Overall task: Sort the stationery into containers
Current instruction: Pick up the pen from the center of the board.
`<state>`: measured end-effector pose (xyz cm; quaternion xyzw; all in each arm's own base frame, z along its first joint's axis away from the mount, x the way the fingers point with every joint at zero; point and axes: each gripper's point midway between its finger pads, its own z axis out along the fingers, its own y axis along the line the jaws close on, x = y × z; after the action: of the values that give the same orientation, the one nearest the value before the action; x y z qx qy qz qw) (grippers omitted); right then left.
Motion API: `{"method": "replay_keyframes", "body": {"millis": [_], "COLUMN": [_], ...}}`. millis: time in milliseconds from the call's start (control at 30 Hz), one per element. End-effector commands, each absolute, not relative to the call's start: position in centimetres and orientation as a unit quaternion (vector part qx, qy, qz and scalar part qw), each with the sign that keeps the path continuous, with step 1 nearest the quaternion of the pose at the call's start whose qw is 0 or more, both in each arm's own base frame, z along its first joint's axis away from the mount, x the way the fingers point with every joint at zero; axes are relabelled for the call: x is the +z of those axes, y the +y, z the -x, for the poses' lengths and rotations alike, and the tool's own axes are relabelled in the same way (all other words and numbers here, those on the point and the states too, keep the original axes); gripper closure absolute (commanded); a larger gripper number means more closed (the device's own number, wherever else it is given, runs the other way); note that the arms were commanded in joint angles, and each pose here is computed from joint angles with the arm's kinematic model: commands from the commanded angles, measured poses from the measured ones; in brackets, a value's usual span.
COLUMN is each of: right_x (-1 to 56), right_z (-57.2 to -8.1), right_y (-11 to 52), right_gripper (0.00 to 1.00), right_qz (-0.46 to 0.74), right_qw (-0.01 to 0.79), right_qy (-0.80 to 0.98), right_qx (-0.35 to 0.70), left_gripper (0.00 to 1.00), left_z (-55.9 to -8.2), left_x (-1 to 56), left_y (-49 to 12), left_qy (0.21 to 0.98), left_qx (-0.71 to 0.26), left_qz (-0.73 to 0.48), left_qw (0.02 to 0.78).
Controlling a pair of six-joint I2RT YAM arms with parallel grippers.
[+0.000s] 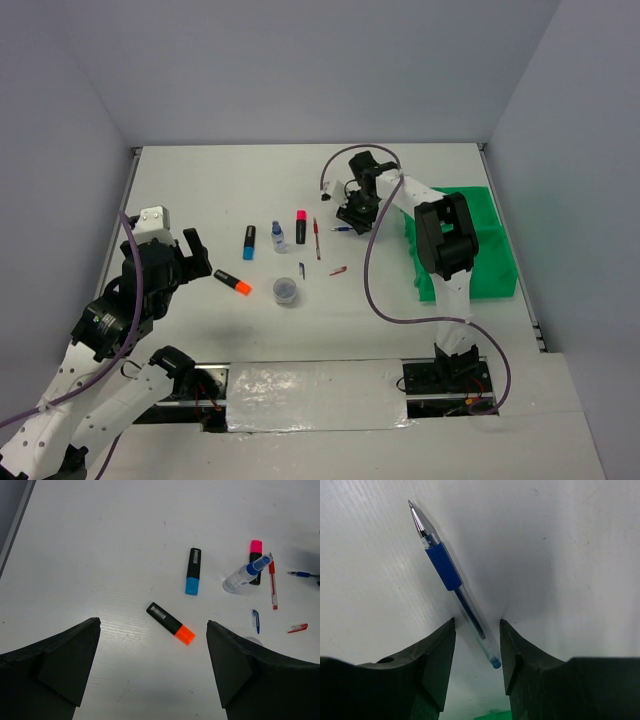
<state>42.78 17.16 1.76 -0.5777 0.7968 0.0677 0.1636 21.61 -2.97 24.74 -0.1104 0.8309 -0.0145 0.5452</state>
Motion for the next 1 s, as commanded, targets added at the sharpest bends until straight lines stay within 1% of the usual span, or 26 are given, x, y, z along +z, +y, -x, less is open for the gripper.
{"method": "replay_keyframes", "body": {"millis": [0,100,133,200,233,300,367,467,567,600,667,700,733,767,800,833,867,933,967], "right_x": [2.1,1.6,1.2,0.7,0.5,0.3,0.5,1.6,4.5,6.6,9.8,12.1,15.1,16.5,19.2,20.7,23.5,25.1,27.4], "right_z": [-42.3,-42.0,-42.0,-41.5,-41.4,-40.9,-41.1,-41.5,-42.3,-42.3,-43.8,-43.2,-45.0,-45.2,-44.8,-44.8,-44.3,-42.7,-41.1], "right_y": [19.8,19.9,20.0,19.6,19.5,18.9,18.2,17.8,18.7,18.9,19.8,19.4,19.7,19.3,18.4,18.1,17.9,17.7,17.7], "right_gripper": [0.53,0.61,0.69,0.80,0.88,0.91,1.00,1.00,1.00,1.00,1.00,1.00,1.00,1.00,1.00,1.00,1.00,1.00,1.00], "right_qz": [0.597,0.600,0.599,0.597,0.595,0.588,0.573,0.540,0.493,0.454,0.427,0.375,0.345,0.309,0.249,0.220,0.172,0.129,0.105], "right_qw": [0.182,0.172,0.166,0.147,0.141,0.127,0.127,0.149,0.195,0.223,0.298,0.333,0.400,0.428,0.459,0.477,0.494,0.485,0.497], "right_qy": [0.776,0.776,0.777,0.782,0.786,0.793,0.804,0.824,0.839,0.852,0.841,0.851,0.836,0.838,0.842,0.841,0.840,0.851,0.843], "right_qx": [0.093,0.093,0.095,0.096,0.095,0.096,0.092,0.086,0.121,0.136,0.149,0.155,0.149,0.140,0.136,0.134,0.141,0.155,0.178], "left_gripper": [0.01,0.01,0.01,0.01,0.01,0.01,0.01,0.01,0.01,0.01,0.01,0.01,0.01,0.01,0.01,0.01,0.01,0.03,0.04], "left_z": [-22.2,-22.2,-22.2,-22.2,-22.2,-22.1,-22.2,-22.3,-22.3,-22.3,-22.4,-22.4,-22.5,-22.6,-22.7,-23.1,-23.3,-24.6,-24.9], "left_x": [25.7,25.6,25.7,25.6,25.6,25.6,25.6,25.5,25.4,25.3,25.6,26.0,26.1,26.4,26.6,27.3,27.7,29.0,29.2], "left_y": [-3.4,-3.4,-3.5,-3.4,-3.4,-3.4,-3.4,-3.4,-3.2,-3.2,-2.7,-2.7,-2.9,-3.2,-4.1,-5.0,-6.8,-9.1,-10.6], "left_qy": [0.819,0.820,0.820,0.820,0.820,0.820,0.820,0.821,0.823,0.823,0.820,0.818,0.819,0.817,0.822,0.823,0.828,0.833,0.836], "left_qx": [-0.027,-0.027,-0.027,-0.026,-0.026,-0.027,-0.026,-0.024,-0.017,-0.015,-0.007,-0.009,-0.010,-0.019,-0.041,-0.060,-0.098,-0.132,-0.153], "left_qz": [0.106,0.107,0.106,0.106,0.106,0.105,0.106,0.107,0.109,0.113,0.125,0.127,0.127,0.130,0.121,0.115,0.097,0.082,0.071], "left_qw": [0.563,0.562,0.562,0.562,0.562,0.562,0.562,0.560,0.557,0.557,0.558,0.561,0.560,0.561,0.555,0.553,0.544,0.531,0.522]}}
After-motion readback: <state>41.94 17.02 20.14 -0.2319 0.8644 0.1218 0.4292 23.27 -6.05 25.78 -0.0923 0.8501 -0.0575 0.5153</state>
